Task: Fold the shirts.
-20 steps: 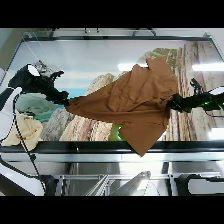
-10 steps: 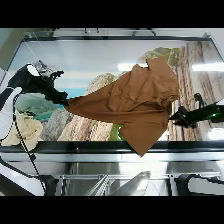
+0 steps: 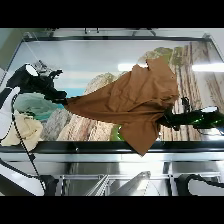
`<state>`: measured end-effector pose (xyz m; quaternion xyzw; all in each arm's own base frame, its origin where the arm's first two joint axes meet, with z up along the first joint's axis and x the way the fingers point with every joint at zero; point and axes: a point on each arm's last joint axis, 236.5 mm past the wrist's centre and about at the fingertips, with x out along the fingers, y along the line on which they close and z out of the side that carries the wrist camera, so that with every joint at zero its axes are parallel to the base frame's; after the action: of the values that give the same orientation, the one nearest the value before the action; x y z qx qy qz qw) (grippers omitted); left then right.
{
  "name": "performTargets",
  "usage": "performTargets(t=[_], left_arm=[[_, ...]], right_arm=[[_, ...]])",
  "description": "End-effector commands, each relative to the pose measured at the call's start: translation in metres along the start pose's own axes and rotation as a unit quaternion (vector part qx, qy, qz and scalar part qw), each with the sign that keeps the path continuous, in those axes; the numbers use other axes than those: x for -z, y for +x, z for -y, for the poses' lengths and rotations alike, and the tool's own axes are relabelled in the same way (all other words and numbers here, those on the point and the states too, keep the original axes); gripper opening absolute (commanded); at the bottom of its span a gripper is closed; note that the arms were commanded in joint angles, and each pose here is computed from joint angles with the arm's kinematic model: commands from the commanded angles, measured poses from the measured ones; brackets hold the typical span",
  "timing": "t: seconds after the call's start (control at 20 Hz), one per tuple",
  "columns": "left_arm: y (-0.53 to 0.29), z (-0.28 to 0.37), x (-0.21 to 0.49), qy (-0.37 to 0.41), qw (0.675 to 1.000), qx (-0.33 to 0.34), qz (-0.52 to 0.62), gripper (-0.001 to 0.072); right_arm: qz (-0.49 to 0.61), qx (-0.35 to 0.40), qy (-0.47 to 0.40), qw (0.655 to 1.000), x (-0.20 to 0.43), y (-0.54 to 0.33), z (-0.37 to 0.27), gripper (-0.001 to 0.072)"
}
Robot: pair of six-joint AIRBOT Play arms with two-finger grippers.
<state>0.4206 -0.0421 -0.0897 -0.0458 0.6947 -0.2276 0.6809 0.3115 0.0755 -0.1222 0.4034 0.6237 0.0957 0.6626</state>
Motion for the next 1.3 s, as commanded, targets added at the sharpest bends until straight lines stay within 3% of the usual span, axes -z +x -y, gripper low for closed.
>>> performTargets(t=[0.0, 0.1, 0.2, 0.25, 0.35, 0.45, 0.5, 0.6, 0.75, 0.85, 0.9, 1.1, 1.25], left_arm=[[-0.04, 0.029, -0.001, -0.022, 0.996, 0.072, 0.039, 0.0023], [-0.108, 0.077, -0.001, -0.013, 0.976, 0.19, 0.105, 0.0023], [-0.2, 0.135, 0.004, 0.033, 0.93, 0.307, 0.199, 0.0018], [-0.257, 0.17, 0.013, 0.075, 0.893, 0.361, 0.26, 0.0018], [-0.376, 0.243, 0.057, 0.186, 0.786, 0.443, 0.389, 0.002], [-0.48, 0.306, 0.138, 0.304, 0.647, 0.484, 0.505, 0.002], [-0.512, 0.324, 0.174, 0.34, 0.596, 0.479, 0.548, 0.002], [-0.547, 0.34, 0.212, 0.352, 0.555, 0.418, 0.628, 0.0024], [-0.562, 0.332, 0.219, 0.314, 0.569, 0.296, 0.7, 0.0026], [-0.566, 0.322, 0.214, 0.301, 0.575, 0.279, 0.708, 0.0026], [-0.561, 0.312, 0.203, 0.29, 0.594, 0.278, 0.697, 0.0026], [-0.484, 0.256, 0.107, 0.199, 0.727, 0.291, 0.589, 0.0026], [-0.391, 0.199, 0.025, 0.101, 0.803, 0.306, 0.501, 0.0026]], right_arm=[[0.018, -0.069, -0.063, 0.995, -0.006, -0.04, -0.054, 0.0021], [0.075, -0.108, -0.133, 0.982, -0.014, -0.111, -0.102, 0.0021], [0.178, -0.163, -0.223, 0.945, -0.012, -0.208, -0.171, 0.0021], [0.249, -0.193, -0.273, 0.909, -0.004, -0.265, -0.211, 0.0021], [0.383, -0.228, -0.36, 0.82, 0.03, -0.364, -0.278, 0.0021], [0.498, -0.216, -0.426, 0.724, 0.074, -0.44, -0.328, 0.0022], [0.538, -0.196, -0.44, 0.692, 0.088, -0.464, -0.343, 0.0022], [0.589, -0.174, -0.467, 0.637, 0.114, -0.499, -0.373, 0.0022], [0.608, -0.146, -0.516, 0.585, 0.139, -0.521, -0.402, 0.0022], [0.608, -0.145, -0.522, 0.581, 0.136, -0.528, -0.406, 0.0022], [0.601, -0.147, -0.52, 0.589, 0.128, -0.526, -0.403, 0.0023], [0.497, -0.172, -0.52, 0.673, 0.06, -0.472, -0.379, 0.0022], [0.367, -0.116, -0.49, 0.782, -0.027, -0.352, -0.34, 0.0022]])
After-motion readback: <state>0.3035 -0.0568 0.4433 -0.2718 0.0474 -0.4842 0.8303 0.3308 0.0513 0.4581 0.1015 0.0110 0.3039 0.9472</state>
